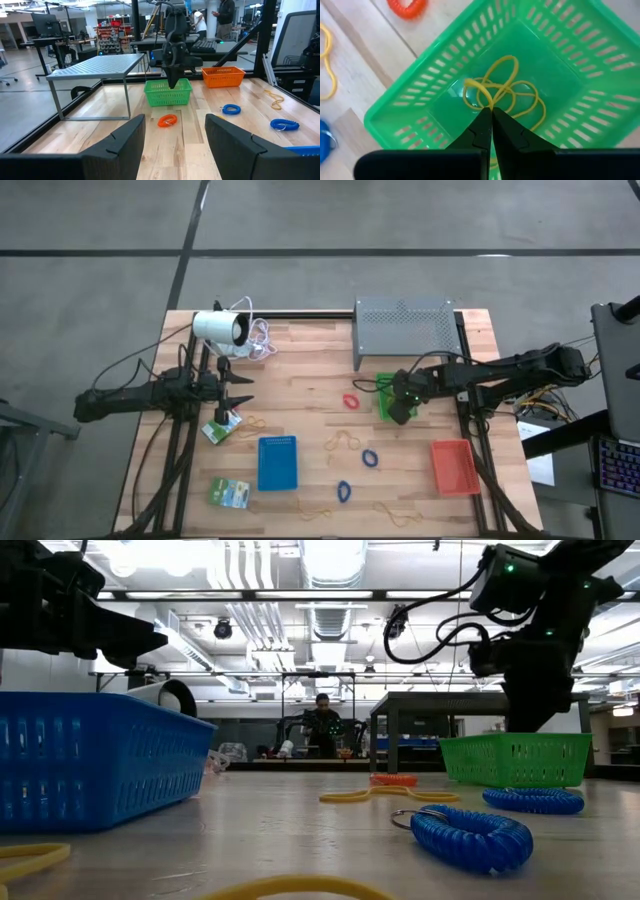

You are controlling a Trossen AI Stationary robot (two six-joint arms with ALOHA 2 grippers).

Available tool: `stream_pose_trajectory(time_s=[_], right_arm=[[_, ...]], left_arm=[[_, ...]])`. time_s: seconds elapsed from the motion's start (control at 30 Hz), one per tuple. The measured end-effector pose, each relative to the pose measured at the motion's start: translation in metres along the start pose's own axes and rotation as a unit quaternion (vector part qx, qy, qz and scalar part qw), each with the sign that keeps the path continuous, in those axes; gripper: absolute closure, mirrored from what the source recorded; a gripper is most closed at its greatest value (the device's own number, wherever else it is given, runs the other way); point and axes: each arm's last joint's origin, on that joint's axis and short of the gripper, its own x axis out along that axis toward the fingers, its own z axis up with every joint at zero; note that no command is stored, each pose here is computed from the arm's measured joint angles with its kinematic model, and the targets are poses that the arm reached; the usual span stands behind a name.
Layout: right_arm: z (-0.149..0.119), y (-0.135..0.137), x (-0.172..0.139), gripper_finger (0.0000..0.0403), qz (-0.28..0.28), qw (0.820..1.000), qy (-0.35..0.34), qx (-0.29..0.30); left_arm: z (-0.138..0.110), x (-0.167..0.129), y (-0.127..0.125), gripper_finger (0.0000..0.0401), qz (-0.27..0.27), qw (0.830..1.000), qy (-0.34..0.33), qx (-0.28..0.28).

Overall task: Pick & Place Office Desk Supplies
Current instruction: Put the yellow rubber band into the green bin

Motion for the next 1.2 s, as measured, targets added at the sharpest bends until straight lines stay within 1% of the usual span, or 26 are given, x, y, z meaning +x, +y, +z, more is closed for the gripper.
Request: stream_pose_trajectory(time_s=[0.13,0.33,0.43,0.6,0.97,1.07,1.2], right_arm=[[0.001,0.001,-0.001,0.0380,0.002,1.000,-0.001,0.008],[0.000,0.001,-0.001,0.0324,0.005,1.000,0.002,0.008],[0.000,0.002,-0.001,0.0295,0.016,1.000,0.010,0.000],[0.000,0.002,-0.001,0.0266,0.022,1.000,0.015,-0.003],[0.001,0.002,-0.003,0.0259,0.024,1.000,0.012,-0.003],[0.007,0.006,-0.015,0.0259,0.040,0.999,-0.006,-0.001],[0.018,0.011,-0.044,0.0264,0.059,0.998,-0.029,0.001]], left_arm=[[0.000,0.000,0.000,0.0189,0.000,1.000,0.000,0.000],[0.000,0.000,0.000,0.0189,0.000,1.000,0.000,0.000],[0.000,0.000,0.000,0.0189,0.000,1.000,0.000,0.000],[0.000,0.000,0.000,0.0189,0.000,1.000,0.000,0.000],[0.000,0.000,0.000,0.0189,0.000,1.000,0.000,0.000],[0.000,0.000,0.000,0.0189,0.000,1.000,0.000,0.000],[0.000,0.000,0.000,0.0189,0.000,1.000,0.000,0.000]])
